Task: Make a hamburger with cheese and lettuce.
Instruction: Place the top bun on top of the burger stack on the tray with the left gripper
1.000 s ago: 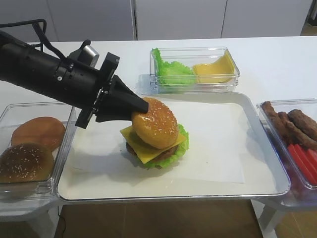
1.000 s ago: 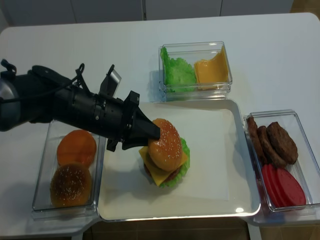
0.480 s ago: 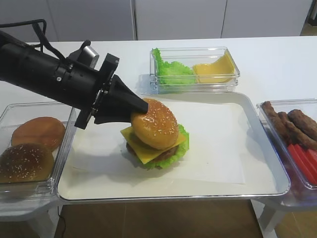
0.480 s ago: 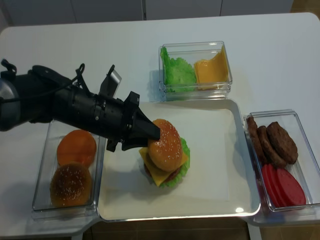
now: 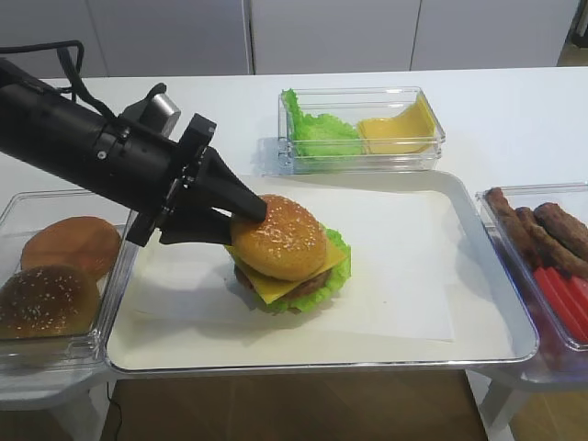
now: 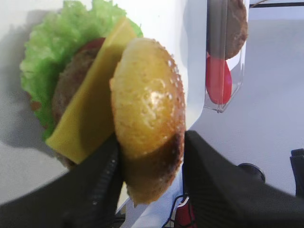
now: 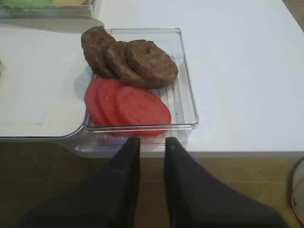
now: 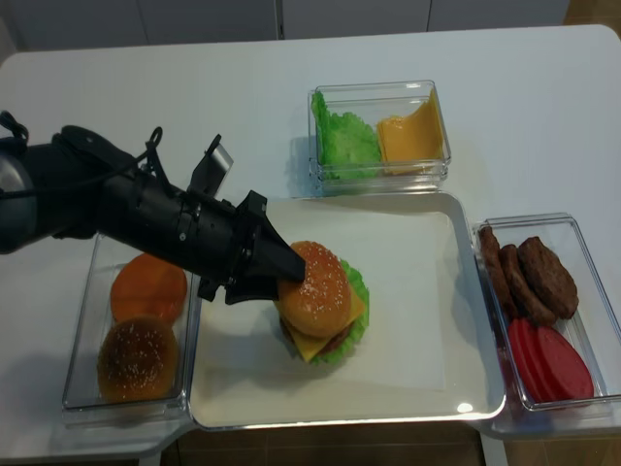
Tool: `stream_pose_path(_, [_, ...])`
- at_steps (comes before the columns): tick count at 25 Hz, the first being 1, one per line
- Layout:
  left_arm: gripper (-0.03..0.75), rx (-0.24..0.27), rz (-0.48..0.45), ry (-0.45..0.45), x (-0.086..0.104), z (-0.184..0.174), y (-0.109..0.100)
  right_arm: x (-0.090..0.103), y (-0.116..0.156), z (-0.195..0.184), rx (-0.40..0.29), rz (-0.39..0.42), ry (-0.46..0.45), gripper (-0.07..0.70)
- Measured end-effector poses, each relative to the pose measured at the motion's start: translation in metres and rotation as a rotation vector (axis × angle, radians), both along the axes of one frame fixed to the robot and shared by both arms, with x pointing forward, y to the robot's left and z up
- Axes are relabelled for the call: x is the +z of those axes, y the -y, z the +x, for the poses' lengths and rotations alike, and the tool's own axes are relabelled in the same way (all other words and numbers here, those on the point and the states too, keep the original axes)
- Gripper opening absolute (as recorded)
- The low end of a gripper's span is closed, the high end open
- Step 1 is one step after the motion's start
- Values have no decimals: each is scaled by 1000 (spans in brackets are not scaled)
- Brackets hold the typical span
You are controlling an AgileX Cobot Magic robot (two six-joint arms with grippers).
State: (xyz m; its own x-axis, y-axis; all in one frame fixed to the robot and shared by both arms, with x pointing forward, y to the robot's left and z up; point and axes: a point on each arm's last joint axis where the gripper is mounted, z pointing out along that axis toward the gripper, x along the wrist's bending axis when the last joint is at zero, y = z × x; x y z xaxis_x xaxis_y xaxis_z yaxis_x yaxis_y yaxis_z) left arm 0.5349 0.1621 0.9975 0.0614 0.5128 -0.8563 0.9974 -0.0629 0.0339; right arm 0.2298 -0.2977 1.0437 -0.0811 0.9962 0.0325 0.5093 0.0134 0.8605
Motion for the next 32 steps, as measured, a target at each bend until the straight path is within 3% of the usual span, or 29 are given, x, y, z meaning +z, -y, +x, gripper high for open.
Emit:
stream_pose_path(9, [369,10,34,20,-3,2,-2,0,0,0,0,0,0,135])
stream_pose_path(20, [373,26,43,30,-3,3,-2,0,0,0,0,0,0,135])
stream_pose_path(32, [373,4,48,37,-4,0,7,0,0,0,-2,4,0,135])
